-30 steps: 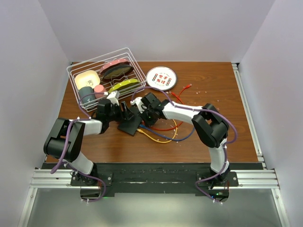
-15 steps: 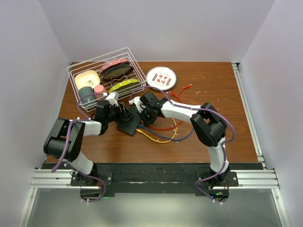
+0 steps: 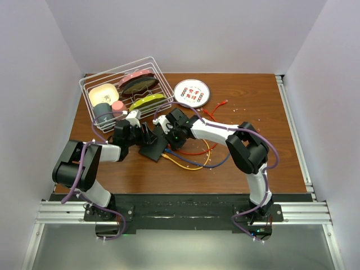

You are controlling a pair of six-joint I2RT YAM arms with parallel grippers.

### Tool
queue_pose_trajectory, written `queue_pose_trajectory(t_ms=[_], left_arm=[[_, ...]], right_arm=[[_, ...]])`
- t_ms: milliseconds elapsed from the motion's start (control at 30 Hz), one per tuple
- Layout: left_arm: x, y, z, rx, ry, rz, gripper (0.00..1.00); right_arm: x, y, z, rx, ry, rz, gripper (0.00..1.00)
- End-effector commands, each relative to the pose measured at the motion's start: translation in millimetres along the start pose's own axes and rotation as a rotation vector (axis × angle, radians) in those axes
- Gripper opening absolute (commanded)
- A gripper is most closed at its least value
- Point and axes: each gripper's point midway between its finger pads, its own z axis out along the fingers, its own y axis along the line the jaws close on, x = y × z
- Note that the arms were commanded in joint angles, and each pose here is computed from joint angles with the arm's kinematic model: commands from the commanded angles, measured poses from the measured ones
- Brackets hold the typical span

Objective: Insert the plug into the switch port

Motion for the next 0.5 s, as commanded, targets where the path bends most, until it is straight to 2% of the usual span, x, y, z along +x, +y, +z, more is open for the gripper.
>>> queue_pose_trajectory(t_ms=[0, 467], left_arm=[[18.5, -24.8, -2.3, 0.127, 0.066, -0.001, 0.54], [26.8, -31.8, -4.1, 0.151, 0.086, 0.004, 0.51]], right_arm=[[-79.6, 16.9, -15.7, -0.071, -0.245, -0.082, 0.0], [-105.9, 17.5, -14.0, -0.081, -0.32, -0.097, 0.0]])
